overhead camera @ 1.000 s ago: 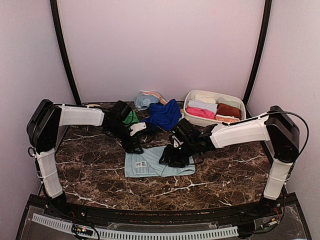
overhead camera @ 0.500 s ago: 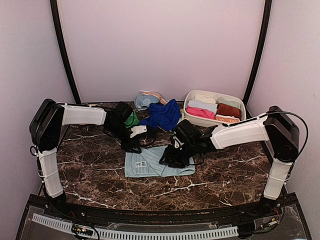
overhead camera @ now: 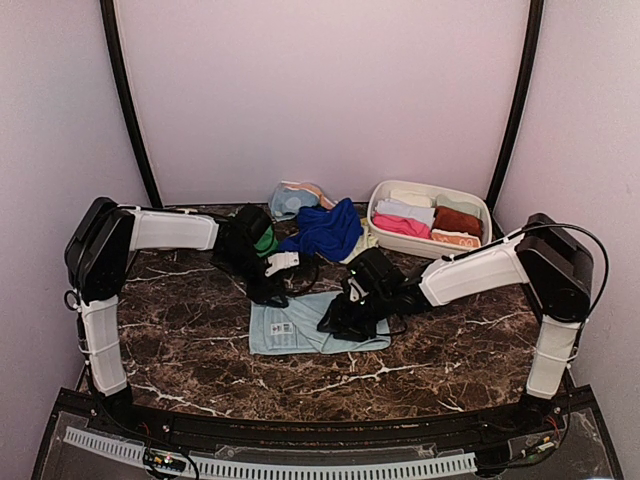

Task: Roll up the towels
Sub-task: Smooth out the towel at the center of the board.

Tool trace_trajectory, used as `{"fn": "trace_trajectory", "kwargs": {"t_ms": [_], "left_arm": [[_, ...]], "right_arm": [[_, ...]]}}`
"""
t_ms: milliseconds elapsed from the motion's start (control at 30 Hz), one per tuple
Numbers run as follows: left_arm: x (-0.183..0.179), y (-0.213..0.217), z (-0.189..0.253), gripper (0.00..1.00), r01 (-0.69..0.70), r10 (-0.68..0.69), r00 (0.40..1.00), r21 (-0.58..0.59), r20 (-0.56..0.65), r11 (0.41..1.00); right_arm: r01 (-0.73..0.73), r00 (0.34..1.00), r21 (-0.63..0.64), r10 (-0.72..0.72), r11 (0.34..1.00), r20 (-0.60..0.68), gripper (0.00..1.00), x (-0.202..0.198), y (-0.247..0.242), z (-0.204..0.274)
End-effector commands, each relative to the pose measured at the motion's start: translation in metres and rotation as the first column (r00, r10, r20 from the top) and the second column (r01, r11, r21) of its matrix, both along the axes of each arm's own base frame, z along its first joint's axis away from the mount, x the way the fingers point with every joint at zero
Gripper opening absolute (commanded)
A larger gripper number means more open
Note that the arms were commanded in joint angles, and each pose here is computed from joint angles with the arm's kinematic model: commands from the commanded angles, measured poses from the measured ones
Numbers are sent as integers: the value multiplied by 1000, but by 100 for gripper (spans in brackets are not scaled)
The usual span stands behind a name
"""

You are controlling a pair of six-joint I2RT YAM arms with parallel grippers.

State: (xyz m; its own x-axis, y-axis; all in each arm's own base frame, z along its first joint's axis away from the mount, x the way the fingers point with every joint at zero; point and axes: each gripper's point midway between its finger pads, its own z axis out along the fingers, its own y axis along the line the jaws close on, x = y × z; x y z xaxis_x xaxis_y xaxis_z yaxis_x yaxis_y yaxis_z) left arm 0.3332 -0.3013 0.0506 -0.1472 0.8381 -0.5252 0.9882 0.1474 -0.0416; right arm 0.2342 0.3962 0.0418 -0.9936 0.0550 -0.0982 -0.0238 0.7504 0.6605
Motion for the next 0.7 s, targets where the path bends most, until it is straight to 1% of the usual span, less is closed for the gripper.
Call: {"fn": "trace_trajectory", "kwargs": {"t_ms": [0, 67, 133, 267, 367, 467, 600, 667], "left_arm": [[-3, -3, 3, 38, 23, -23, 1000, 1, -10, 1000], [-3, -1, 3, 28, 20, -20, 1000, 12, -8, 1000], [-4, 2, 3, 22, 14, -14, 1000, 24, -6, 1000], [-3, 6, 9, 19, -20, 20, 1000, 28, 8, 999], [-1, 9, 21, 15, -73, 74, 997, -16, 19, 997], [3, 16, 32, 15, -137, 139, 990, -76, 21, 988], [5, 29, 38, 16, -217, 215, 976, -136, -26, 967], [6, 34, 41, 20, -248, 241, 969, -163, -59, 955]], "right_arm": [[15, 1000, 70, -14, 997, -10, 45, 4, 7, 3], [19, 1000, 92, -18, 996, -10, 45, 5, 10, 6], [18, 1000, 111, -18, 994, -3, 44, 6, 13, 9], [9, 1000, 167, -13, 986, 19, 44, 10, 23, 22], [-15, 998, 210, 2, 978, 61, 43, 12, 33, 40], [-55, 995, 237, 35, 970, 89, 42, 7, 44, 52], [-108, 990, 261, 82, 959, 111, 42, -2, 59, 60], [-138, 987, 273, 110, 952, 117, 42, -8, 67, 60]]}}
